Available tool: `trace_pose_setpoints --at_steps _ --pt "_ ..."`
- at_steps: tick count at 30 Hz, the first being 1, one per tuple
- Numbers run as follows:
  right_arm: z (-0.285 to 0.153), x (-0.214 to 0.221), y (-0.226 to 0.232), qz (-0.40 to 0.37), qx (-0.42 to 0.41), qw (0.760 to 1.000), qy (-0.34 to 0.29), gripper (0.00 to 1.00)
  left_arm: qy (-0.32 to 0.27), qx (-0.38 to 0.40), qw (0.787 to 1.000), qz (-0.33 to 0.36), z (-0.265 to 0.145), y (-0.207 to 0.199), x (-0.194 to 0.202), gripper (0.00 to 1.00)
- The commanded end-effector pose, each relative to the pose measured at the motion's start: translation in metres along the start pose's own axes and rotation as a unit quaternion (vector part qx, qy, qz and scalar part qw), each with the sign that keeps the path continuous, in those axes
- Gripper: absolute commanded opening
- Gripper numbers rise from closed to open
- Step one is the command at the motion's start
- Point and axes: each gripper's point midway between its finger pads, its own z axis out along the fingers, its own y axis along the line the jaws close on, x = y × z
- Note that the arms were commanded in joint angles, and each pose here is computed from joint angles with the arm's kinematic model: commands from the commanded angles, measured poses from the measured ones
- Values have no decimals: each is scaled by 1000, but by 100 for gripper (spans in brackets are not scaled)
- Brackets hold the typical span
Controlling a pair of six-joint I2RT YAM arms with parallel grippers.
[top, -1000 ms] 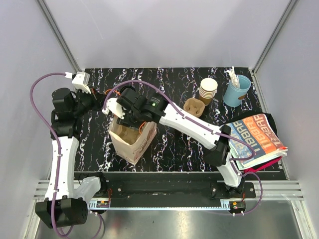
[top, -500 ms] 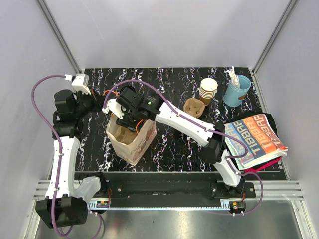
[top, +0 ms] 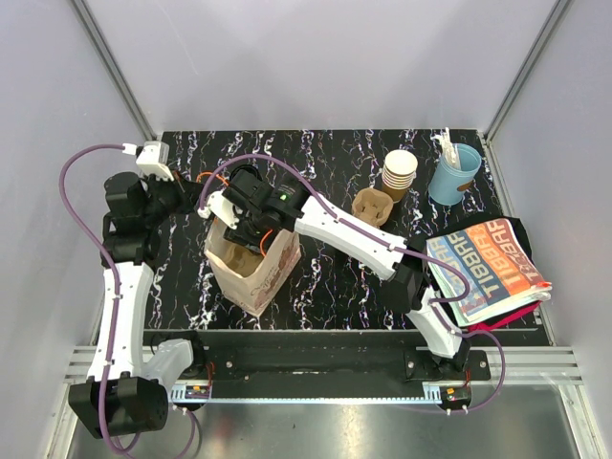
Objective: Pack the takeout coffee
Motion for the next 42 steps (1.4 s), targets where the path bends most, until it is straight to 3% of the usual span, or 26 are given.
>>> trace_pose_setpoints --at_steps 1,15,35,42 --pt "-1 7 0 5 -2 1000 12 43 -28 -10 1000 8 1 4 -13 0" --pt "1 17 6 4 -17 999 28 45 -26 -8 1000 5 2 4 -11 0" --pt "-16 1 1 -10 -7 1000 -1 79 -23 1 1000 4 3 1 -11 0" --pt "-42 -17 -5 -26 6 999 -38 89 -24 5 1000 5 2 -1 -12 0"
